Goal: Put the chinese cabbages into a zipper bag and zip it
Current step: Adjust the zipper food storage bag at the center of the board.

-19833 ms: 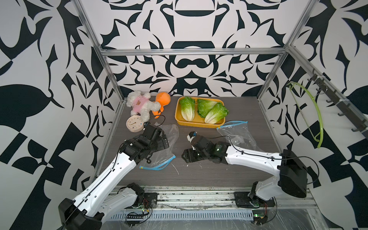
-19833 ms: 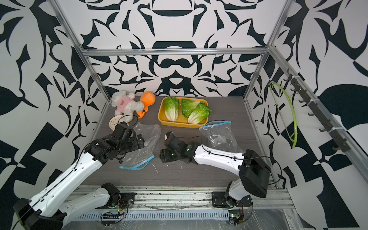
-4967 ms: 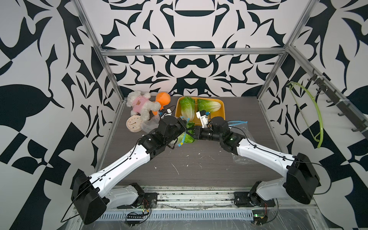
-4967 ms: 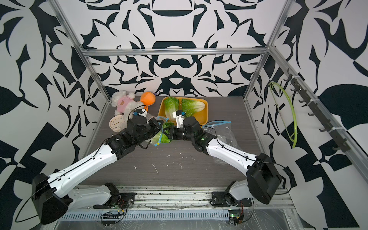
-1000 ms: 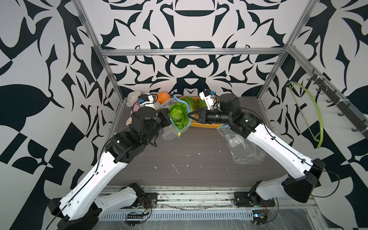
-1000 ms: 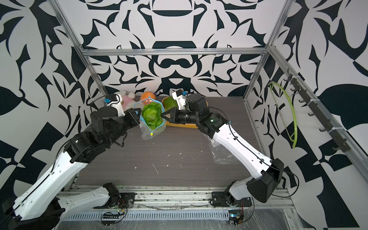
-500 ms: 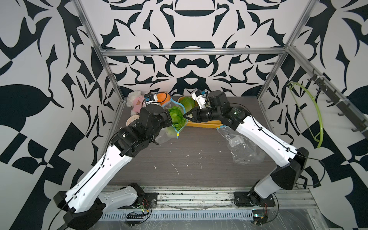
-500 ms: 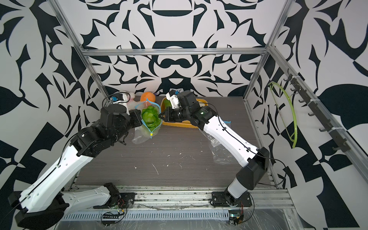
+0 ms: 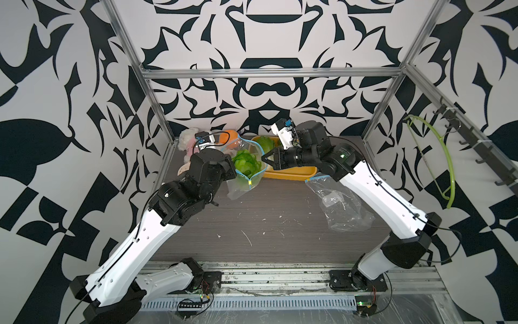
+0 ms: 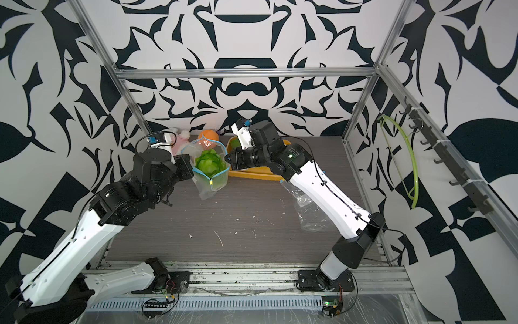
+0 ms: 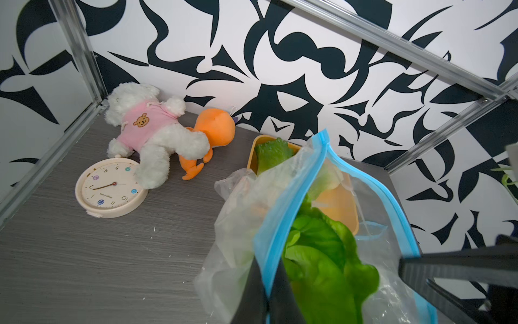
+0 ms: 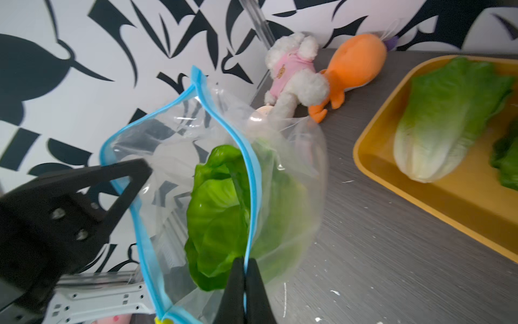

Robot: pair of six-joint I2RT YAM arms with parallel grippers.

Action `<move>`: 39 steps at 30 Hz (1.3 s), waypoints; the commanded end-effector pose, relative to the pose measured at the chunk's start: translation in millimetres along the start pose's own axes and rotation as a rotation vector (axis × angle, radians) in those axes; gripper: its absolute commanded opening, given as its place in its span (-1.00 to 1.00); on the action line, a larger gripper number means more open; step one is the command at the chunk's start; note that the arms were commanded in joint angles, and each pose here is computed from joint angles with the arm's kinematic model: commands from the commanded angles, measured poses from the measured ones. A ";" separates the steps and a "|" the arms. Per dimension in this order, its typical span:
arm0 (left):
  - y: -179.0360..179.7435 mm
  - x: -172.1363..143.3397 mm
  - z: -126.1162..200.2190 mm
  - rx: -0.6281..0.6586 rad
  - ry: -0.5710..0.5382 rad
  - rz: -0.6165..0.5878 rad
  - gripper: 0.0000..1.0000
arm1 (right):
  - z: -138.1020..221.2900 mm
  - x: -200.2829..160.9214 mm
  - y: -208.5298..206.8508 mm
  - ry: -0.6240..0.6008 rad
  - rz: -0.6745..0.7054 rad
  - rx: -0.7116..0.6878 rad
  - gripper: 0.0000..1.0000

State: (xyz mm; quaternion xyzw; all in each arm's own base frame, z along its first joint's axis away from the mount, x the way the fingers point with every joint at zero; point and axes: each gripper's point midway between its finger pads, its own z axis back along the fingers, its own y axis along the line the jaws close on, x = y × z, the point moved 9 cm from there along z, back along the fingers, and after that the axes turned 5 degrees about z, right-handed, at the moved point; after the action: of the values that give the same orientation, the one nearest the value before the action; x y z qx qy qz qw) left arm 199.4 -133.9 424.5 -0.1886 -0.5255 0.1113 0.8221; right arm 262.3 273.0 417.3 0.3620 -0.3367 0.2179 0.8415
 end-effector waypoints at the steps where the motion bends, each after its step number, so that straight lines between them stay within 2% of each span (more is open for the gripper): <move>1: -5.2 -1.4 -6.8 -0.040 -0.003 0.030 -1.00 | 5.8 2.5 -2.9 -0.012 0.059 -0.090 -1.00; 6: -7.7 5.7 -2.8 -0.048 -0.022 0.044 -1.00 | 0.9 6.2 26.6 0.017 0.072 0.127 -1.00; 9: -9.1 12.6 9.3 -0.107 -0.037 0.053 -1.00 | 19.1 14.7 50.8 -0.040 0.097 0.292 -1.00; 11: -11.4 15.5 13.7 -0.142 -0.035 0.040 -1.00 | 26.7 19.7 55.3 -0.091 0.071 0.331 -1.00; 13: -12.1 14.3 10.8 -0.124 -0.018 0.009 -1.00 | 26.0 23.1 48.2 -0.111 0.071 0.223 -1.00; 16: -6.5 10.8 5.8 -0.028 0.011 0.000 -1.00 | 24.0 22.3 34.9 -0.089 0.087 0.050 -1.00; 18: -4.1 11.0 8.7 -0.031 -0.001 0.006 -1.00 | 19.9 18.0 25.7 -0.090 0.091 -0.023 -1.00; 20: -1.2 12.8 12.6 -0.034 -0.028 -0.002 -1.00 | 8.5 12.2 22.7 -0.071 0.079 0.000 -1.00; 24: 3.7 18.1 14.5 0.058 -0.032 -0.055 -1.00 | -17.6 4.3 29.1 0.018 0.049 0.177 -1.00; 26: 1.6 16.2 10.5 0.057 -0.019 -0.054 -1.00 | -26.0 2.7 33.7 0.021 0.016 0.277 -1.00; 27: 0.4 12.8 7.6 0.048 0.001 -0.057 -1.00 | -29.9 1.6 30.9 0.024 -0.001 0.262 -1.00; 29: -1.0 8.3 3.5 0.039 0.024 -0.058 -1.00 | -38.1 -2.9 18.9 0.050 -0.012 0.143 -1.00; 33: -5.4 -2.7 -15.4 0.052 0.069 -0.084 -1.00 | -56.9 -11.8 15.0 0.077 -0.058 0.196 -1.00; 39: -7.3 -29.3 -46.5 0.073 0.149 -0.093 -1.00 | -71.5 -30.8 -12.3 0.099 -0.064 0.017 -1.00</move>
State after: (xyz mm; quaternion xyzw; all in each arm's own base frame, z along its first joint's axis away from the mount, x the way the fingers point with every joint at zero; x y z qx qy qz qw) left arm 225.4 -154.9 394.2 -0.1270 -0.4747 0.0801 0.8672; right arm 275.6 321.8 346.2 0.3827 -0.2466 0.2226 0.8621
